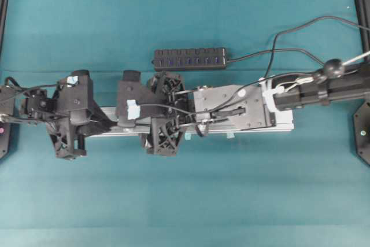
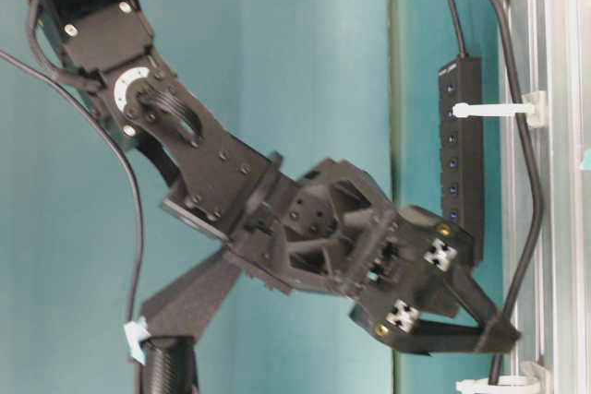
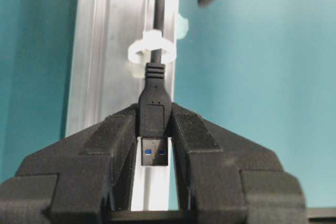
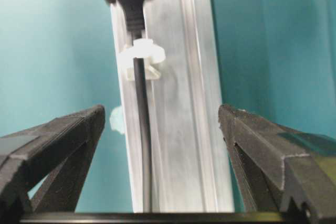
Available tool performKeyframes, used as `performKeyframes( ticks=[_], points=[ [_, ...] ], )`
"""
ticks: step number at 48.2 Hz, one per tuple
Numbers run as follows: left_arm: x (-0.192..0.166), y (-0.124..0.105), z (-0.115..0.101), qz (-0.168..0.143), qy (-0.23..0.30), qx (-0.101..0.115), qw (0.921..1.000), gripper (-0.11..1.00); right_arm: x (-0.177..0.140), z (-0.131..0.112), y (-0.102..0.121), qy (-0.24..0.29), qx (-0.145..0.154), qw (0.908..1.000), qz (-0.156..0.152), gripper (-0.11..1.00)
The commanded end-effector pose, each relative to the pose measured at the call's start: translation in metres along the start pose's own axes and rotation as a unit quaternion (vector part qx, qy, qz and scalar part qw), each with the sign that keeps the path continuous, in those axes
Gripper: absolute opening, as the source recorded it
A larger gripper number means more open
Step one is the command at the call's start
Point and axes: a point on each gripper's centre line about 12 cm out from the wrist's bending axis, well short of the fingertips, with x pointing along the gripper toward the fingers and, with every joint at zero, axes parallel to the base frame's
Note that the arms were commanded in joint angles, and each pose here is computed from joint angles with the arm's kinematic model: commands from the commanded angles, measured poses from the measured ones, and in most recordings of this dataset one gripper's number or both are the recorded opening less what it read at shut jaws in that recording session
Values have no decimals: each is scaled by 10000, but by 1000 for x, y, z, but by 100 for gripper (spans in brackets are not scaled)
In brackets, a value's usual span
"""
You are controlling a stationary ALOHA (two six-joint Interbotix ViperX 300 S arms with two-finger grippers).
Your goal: Pass the USB cable through three rings with both arms.
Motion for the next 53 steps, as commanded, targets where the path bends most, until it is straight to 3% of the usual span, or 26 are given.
performKeyframes(
  ticks=[1,53],
  points=[
    [-5,0,4,6,-39,17,10000,22,-17,10,-8,-211,14,9998,-39,82],
    [-17,0,8,2,-146,9,9999,22,-46,16,-14,-527,61,9986,-30,82]
  ],
)
